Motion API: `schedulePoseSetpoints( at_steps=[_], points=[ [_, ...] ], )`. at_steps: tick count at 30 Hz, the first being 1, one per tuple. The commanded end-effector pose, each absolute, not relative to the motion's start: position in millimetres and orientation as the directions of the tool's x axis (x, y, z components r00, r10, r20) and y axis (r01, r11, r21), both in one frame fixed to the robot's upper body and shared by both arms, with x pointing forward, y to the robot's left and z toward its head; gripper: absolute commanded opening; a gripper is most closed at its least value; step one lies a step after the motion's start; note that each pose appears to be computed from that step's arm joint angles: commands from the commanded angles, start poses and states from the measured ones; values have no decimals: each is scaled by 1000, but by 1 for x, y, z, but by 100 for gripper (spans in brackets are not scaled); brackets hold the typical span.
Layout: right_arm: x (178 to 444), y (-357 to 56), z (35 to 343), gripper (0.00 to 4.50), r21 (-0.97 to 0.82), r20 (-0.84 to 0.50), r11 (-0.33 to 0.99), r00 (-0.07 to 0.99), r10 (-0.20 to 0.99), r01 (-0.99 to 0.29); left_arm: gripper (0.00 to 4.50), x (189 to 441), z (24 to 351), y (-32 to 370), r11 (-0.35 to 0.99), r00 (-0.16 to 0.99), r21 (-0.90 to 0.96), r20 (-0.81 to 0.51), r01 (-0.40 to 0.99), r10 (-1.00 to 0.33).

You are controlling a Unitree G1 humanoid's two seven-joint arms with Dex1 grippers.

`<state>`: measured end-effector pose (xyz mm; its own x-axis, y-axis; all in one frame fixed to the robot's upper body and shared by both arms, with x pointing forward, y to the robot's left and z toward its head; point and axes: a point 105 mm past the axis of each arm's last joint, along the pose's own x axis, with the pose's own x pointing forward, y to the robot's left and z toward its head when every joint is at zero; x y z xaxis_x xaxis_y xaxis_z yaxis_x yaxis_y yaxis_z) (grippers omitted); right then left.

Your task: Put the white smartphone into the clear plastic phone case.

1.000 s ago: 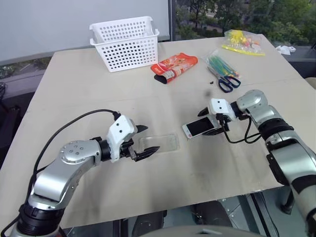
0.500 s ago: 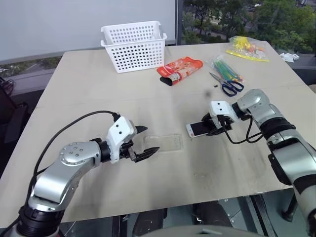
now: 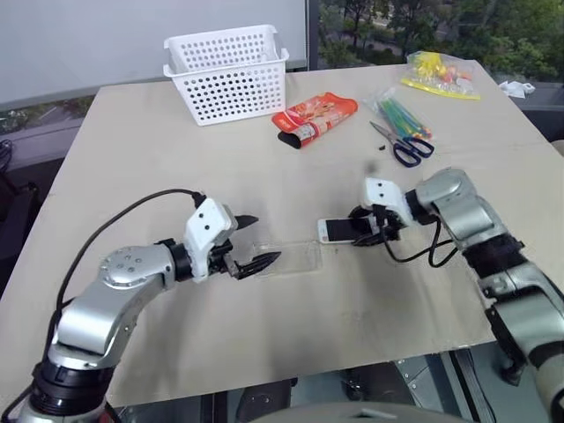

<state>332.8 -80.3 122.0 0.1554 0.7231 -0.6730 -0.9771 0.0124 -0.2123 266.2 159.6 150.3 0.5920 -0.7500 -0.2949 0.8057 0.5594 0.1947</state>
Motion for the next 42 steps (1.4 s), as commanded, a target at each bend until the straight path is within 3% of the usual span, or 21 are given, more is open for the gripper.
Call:
schedulePoseSetpoints(
  at_steps=[1,8,12,15,21,23,34,42],
  points=[
    [315,-60,148,280,-348,-650,6,246,719,-938,445,266,161,161,552,593,218,-273,805,-757],
    [288,-36,142,280,-370,-673,-29,246,698,-929,445,268,162,158,529,568,208,-274,823,-776],
    [289,-34,131,280,-374,-713,-48,255,653,-926,445,268,155,151,502,538,194,-290,843,-791],
    [294,-32,126,280,-372,-728,-38,266,632,-927,361,270,147,143,484,520,190,-299,854,-800],
    [298,-29,124,280,-368,-740,-39,267,617,-929,77,268,135,123,444,474,164,-305,881,-826],
    [298,-28,124,280,-368,-741,-41,266,617,-929,8,270,131,119,445,473,160,-305,881,-827],
    [294,-20,126,280,-366,-742,-68,247,624,-928,8,281,114,107,437,453,123,-306,891,-837],
    [291,-18,125,280,-353,-750,-76,233,620,-933,8,284,86,115,442,449,116,-399,890,-800]
  ],
)
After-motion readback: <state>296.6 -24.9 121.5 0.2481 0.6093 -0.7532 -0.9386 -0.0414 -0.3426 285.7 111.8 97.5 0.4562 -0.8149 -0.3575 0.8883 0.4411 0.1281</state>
